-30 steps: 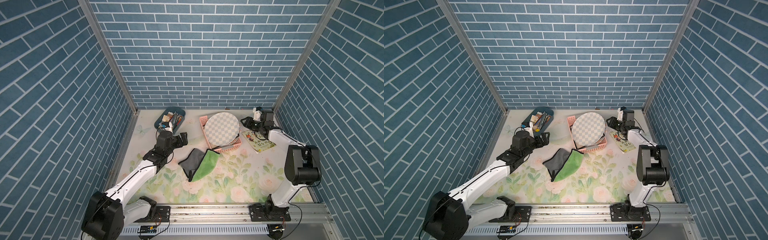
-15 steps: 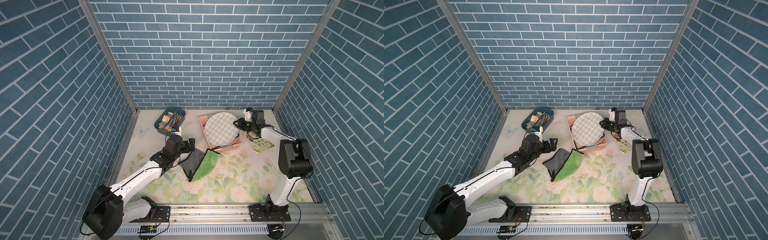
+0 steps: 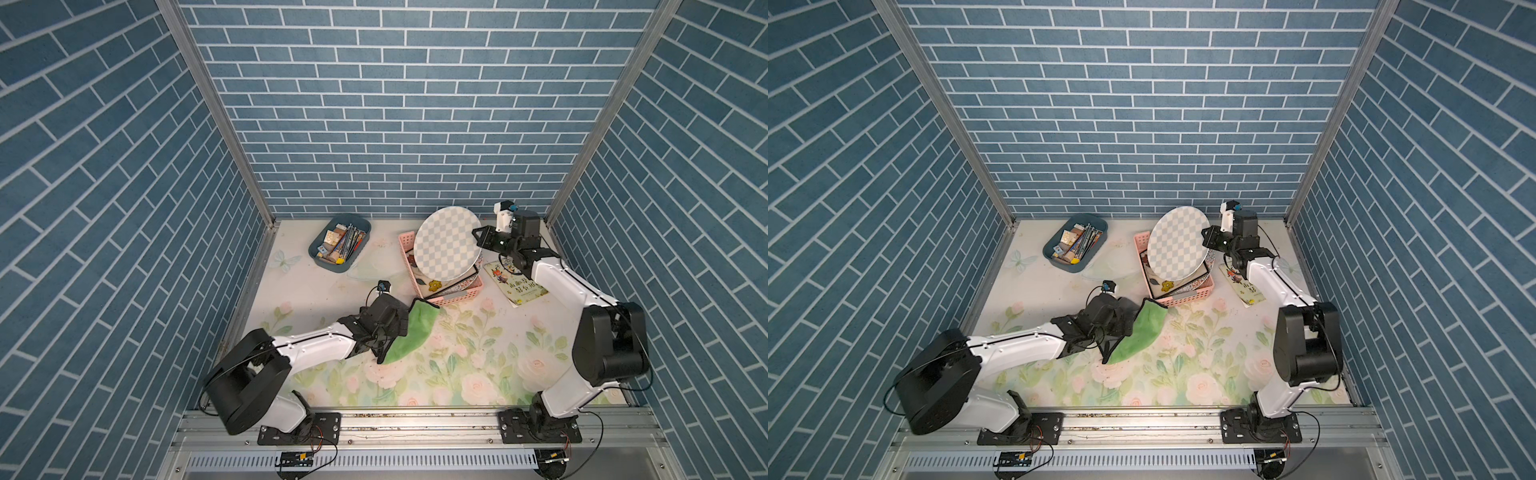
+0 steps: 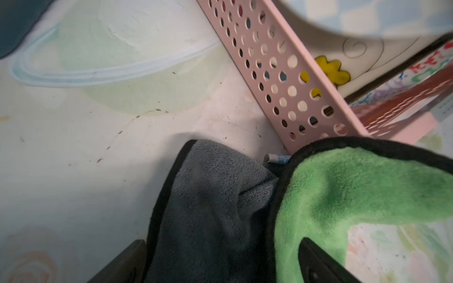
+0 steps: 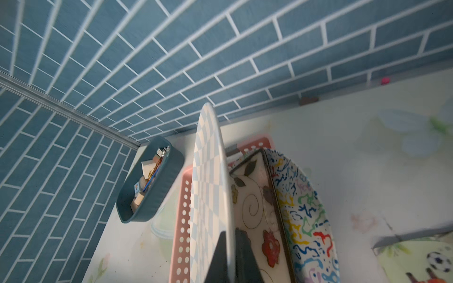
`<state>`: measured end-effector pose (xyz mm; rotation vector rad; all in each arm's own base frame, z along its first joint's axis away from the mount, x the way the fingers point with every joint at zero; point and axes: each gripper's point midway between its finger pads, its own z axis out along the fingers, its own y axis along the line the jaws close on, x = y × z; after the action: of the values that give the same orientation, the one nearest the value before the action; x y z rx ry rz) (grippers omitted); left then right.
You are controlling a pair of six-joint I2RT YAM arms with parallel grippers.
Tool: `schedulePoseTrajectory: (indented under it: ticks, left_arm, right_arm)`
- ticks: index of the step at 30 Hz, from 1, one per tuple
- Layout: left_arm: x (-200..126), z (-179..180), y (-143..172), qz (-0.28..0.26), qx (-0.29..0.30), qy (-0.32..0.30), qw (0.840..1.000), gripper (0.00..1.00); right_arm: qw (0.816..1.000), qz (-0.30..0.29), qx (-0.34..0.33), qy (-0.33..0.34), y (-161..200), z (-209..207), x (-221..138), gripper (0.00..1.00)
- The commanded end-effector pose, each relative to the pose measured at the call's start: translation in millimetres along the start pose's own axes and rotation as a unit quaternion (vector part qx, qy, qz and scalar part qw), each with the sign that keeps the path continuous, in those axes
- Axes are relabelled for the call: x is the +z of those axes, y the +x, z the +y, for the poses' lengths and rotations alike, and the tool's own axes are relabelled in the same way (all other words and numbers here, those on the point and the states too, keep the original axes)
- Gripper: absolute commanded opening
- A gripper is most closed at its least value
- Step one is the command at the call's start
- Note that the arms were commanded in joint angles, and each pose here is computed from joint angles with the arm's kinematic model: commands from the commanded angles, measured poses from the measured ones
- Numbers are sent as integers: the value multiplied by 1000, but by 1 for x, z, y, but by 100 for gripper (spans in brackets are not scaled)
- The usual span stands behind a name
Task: Wipe the wet plate dry
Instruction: Pick up the towel at the center of the board, then wipe the plate with towel.
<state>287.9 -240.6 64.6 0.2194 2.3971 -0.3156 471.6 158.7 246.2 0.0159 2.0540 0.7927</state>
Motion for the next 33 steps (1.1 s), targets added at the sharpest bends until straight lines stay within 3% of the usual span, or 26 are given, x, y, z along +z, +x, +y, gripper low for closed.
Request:
schedulePoseTrajectory:
  ticks: [1, 6, 9, 10, 11, 13, 15, 17, 19, 21, 23, 26, 30, 33]
  left_arm:
    - [19, -8, 5, 20, 43, -23, 999, 100]
    - [49, -20, 46, 97, 114, -49, 988, 100]
    - [67, -3, 77, 144, 144, -117, 972, 100]
    - [69, 1, 80, 146, 146, -131, 970, 95]
    - [68, 2, 78, 141, 140, -135, 971, 84]
    - [57, -6, 59, 111, 115, -122, 980, 43]
    - [33, -19, 20, 66, 78, -100, 990, 2]
    - [-13, -37, -39, -6, 35, -63, 997, 0]
    - [-67, -49, -101, -93, -10, -18, 995, 0]
    - [-124, -56, -152, -175, -49, 33, 983, 0]
    - [-155, -68, -182, -225, -52, 74, 970, 0]
    - [-158, -82, -204, -243, -28, 78, 966, 0]
    - [-123, -90, -214, -221, -6, 25, 975, 0]
    - [-106, -108, -212, -207, -3, 50, 977, 0]
  right_arm:
    - [997, -64, -30, -13, -33, 23, -28, 0]
    - [997, -70, -26, -20, -30, 37, -49, 0]
    - [997, -67, -22, -24, -24, 42, -58, 0]
    - [997, -67, -22, -24, -23, 44, -61, 0]
    - [997, -67, -23, -24, -22, 45, -64, 0]
    - [997, -68, -26, -25, -19, 48, -69, 0]
    - [997, -65, -27, -24, -14, 48, -73, 0]
    - [997, -66, -27, -27, -9, 52, -79, 0]
    - [997, -71, -24, -34, -5, 58, -85, 0]
    - [996, -77, -16, -49, 0, 68, -90, 0]
    - [994, -80, -4, -69, 5, 81, -94, 0]
    - [990, -90, 8, -105, 7, 103, -100, 0]
    - [981, -110, 42, -152, 2, 130, -110, 0]
    - [973, -132, 57, -179, -7, 148, -121, 0]
